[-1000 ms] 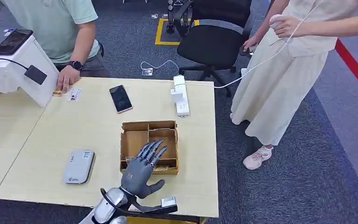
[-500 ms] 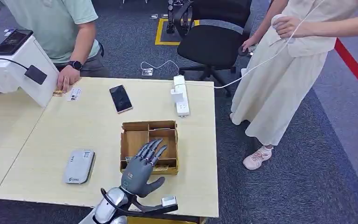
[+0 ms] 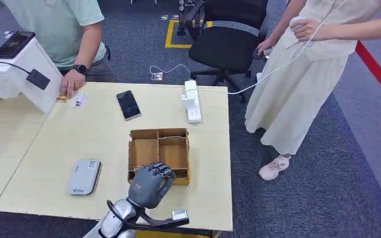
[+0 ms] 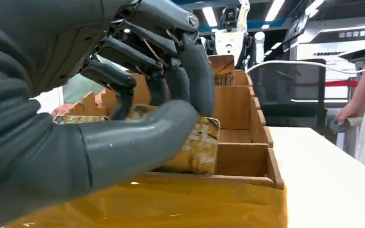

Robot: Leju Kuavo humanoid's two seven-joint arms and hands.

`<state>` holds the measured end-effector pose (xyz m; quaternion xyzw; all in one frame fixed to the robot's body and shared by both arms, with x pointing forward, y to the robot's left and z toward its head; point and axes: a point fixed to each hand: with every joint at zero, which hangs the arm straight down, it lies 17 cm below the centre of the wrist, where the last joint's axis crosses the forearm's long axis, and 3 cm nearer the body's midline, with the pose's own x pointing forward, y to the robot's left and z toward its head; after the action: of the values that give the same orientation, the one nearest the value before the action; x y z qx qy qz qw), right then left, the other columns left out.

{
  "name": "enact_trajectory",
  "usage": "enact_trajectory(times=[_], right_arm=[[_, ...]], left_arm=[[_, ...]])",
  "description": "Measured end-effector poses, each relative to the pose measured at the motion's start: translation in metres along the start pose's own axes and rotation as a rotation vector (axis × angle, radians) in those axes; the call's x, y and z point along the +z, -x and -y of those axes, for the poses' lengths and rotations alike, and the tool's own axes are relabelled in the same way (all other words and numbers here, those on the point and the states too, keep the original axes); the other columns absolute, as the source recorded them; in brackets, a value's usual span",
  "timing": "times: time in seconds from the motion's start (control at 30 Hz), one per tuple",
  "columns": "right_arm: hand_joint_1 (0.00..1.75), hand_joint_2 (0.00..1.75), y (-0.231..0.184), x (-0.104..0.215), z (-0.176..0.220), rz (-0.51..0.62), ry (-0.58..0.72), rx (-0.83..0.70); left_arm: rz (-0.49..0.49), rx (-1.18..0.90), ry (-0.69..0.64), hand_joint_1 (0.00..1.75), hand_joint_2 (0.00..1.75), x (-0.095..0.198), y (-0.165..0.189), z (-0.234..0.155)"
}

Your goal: Pass the card to the sensor for recognition and then transmit it.

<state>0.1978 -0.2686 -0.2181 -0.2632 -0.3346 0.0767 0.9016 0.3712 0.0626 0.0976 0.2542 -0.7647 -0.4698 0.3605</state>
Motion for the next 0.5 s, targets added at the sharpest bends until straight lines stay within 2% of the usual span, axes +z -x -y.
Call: enact_trajectory(times=[0.5], right_arm=[[0.00, 0.00, 0.002, 0.000, 0.003, -0.009, 0.016, 0.002]], left_arm=[[0.030, 0.031, 0.012, 1.75, 1.75, 0.001, -0.012, 0.005]])
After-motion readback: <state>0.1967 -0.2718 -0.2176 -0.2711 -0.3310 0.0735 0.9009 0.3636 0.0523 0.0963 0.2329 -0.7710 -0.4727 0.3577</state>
